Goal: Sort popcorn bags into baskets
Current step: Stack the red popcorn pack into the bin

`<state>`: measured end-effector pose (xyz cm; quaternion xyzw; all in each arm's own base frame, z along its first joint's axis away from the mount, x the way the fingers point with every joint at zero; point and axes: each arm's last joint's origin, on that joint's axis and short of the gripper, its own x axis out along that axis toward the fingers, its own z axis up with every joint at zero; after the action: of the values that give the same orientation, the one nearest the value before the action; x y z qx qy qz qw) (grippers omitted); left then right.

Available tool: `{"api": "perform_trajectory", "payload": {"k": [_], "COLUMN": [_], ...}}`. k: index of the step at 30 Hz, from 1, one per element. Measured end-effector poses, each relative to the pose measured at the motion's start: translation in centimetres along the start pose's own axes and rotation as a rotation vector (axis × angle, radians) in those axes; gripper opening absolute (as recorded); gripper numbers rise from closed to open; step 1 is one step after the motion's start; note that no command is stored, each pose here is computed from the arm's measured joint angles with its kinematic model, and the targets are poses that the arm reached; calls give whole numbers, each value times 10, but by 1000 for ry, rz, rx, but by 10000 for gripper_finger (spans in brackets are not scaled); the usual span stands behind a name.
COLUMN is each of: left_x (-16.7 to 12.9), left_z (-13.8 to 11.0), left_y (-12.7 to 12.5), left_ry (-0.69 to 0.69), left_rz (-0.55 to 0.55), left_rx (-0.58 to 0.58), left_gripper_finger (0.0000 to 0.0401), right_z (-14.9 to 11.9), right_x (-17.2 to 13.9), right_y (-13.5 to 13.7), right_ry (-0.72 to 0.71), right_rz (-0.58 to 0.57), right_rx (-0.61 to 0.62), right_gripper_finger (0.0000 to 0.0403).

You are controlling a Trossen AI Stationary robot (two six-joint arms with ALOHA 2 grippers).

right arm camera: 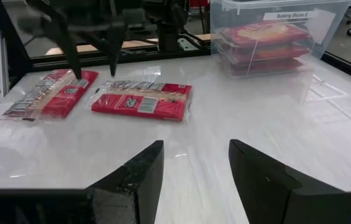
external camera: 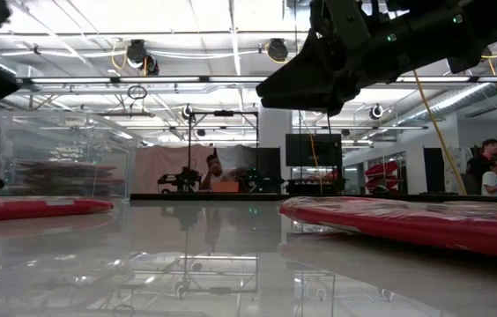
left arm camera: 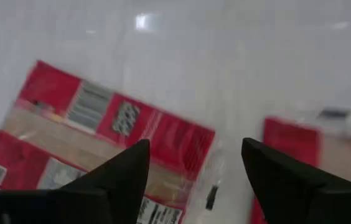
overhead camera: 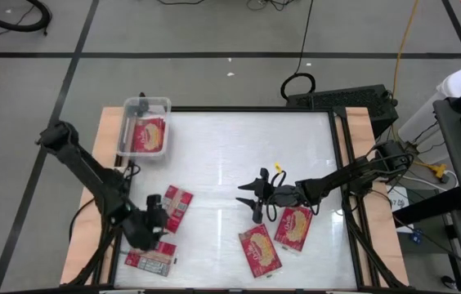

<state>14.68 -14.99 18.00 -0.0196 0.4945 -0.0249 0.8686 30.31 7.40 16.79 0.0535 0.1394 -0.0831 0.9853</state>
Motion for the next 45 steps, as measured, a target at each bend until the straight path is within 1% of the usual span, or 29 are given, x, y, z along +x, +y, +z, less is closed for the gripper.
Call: {"api": "perform_trajectory", "payload": {"k": [2, 6, 10, 16, 19, 21, 23, 30, 31, 32, 34, 36, 39, 45], "left_x": [8, 20, 32, 45, 49, 49, 49, 52, 52, 51, 47, 40, 24, -13], "left_z": [-8, -18, -26, -34, -35, -36, -35, -29, -27, -25, -19, -11, 3, 25], "left_y": [-8, -17, -24, -26, -27, -26, -24, -12, -10, -7, -3, 0, 2, 7], "left_ry": [7, -47, -25, 17, 27, 41, 57, 106, 111, 108, 81, 25, -82, -336], "left_rz": [50, 166, 192, 235, 248, 254, 257, 304, 306, 306, 314, 330, 333, 335], "left_rx": [45, 124, 177, 213, 227, 244, 256, 347, 351, 339, 317, 308, 308, 293], "left_gripper_finger": [259, 248, 249, 275, 271, 250, 213, 42, 22, 13, 12, 13, 4, 3], "right_z": [0, 0, 0, 0, 0, 0, 0, 1, 1, 2, 4, 5, 5, -2], "right_x": [0, 0, 0, 0, 0, 0, 0, 0, 0, 0, 0, 0, 2, 9], "right_y": [0, 0, 0, 0, 0, 0, 0, -1, -1, 0, 0, 0, 1, 2], "right_ry": [0, 0, 0, 0, 0, 0, 0, -7, -10, -15, -32, -51, -70, -96], "right_rz": [0, 0, 0, -1, -1, -1, -1, -2, -2, -1, 3, 7, 11, 14], "right_rx": [0, 0, 0, -3, -1, 0, 0, 3, 5, 7, 17, 30, 35, 24], "right_gripper_finger": [173, 173, 173, 173, 173, 173, 173, 173, 173, 173, 173, 173, 173, 173]}}
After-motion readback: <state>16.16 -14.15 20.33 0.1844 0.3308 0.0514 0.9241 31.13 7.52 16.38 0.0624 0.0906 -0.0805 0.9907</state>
